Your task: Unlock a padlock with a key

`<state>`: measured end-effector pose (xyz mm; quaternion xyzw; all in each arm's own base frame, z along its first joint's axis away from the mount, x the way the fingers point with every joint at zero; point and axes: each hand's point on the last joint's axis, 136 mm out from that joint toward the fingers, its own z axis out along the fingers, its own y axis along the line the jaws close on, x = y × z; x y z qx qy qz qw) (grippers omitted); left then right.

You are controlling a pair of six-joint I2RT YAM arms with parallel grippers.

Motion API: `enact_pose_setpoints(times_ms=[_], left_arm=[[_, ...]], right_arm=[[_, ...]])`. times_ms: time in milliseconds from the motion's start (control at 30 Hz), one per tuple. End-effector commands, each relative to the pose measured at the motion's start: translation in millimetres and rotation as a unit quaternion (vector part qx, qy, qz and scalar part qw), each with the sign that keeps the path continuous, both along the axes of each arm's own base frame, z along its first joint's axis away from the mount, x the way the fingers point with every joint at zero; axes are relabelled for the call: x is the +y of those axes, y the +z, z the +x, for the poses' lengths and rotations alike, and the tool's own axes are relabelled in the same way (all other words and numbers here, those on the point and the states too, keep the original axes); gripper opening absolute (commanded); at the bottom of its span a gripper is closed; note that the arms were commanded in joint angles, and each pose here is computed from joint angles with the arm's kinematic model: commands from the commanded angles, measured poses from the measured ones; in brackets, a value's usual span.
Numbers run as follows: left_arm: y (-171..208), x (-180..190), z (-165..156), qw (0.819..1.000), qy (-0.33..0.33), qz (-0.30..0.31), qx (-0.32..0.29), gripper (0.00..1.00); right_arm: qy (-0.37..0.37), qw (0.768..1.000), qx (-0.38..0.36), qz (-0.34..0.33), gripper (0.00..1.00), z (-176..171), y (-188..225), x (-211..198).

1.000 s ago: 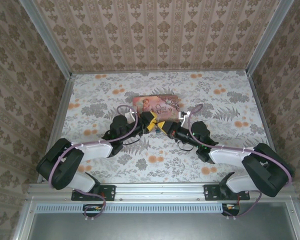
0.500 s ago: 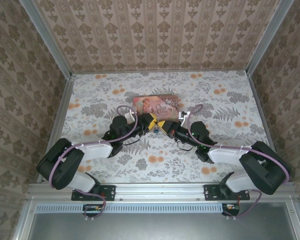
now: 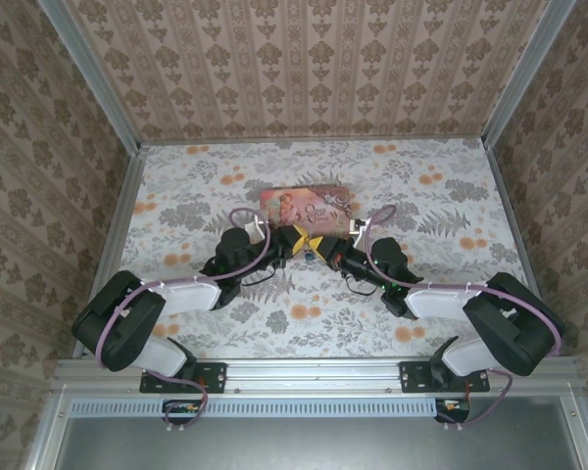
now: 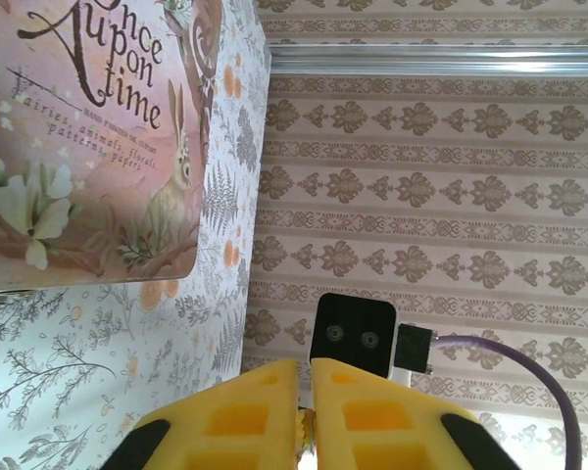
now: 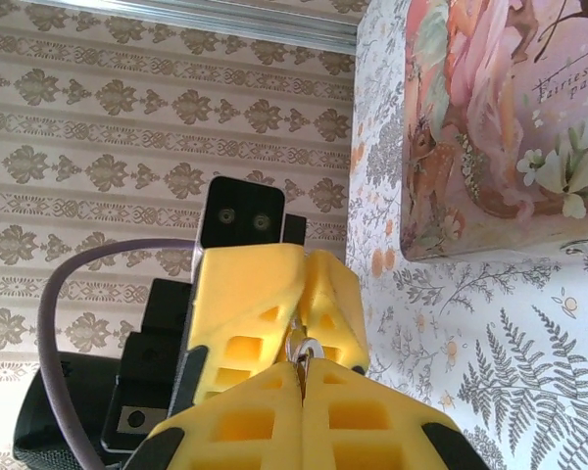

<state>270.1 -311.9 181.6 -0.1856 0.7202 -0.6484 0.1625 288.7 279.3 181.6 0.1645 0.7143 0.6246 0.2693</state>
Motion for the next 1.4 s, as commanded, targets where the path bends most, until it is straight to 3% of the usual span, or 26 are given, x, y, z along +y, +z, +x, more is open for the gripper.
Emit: enact_pose_setpoints(times_ms=[0,267,667,800,1367], left_arm=[[3.5,-1.4,-1.6,1.000,-0.002,-0.007,-0.012,0.07],[3.2,-1.5,-1.5,1.000,0.000,-0.006,-0.013,0.00],[4.9,0.4,-1.1,1.000,0.005,0.006,-0.026,0.00],[1.1,6.2,-0.1,0.999,0.015,0.030,-0.025,0.18],[2.1,12.2,5.3,0.998,0.026,0.047,-0.034,0.48]], right_arm=[[-0.008,1.000,-0.015,0.017,0.00,4.7,13.6,2.1],[-0.008,1.000,-0.016,0.020,0.00,4.7,15.8,2.3],[-0.001,0.999,-0.022,0.025,0.00,4.2,22.3,4.6],[0.005,0.999,-0.026,0.029,0.00,3.0,26.9,6.1],[0.021,0.999,-0.019,0.029,0.00,-3.9,23.4,14.6]])
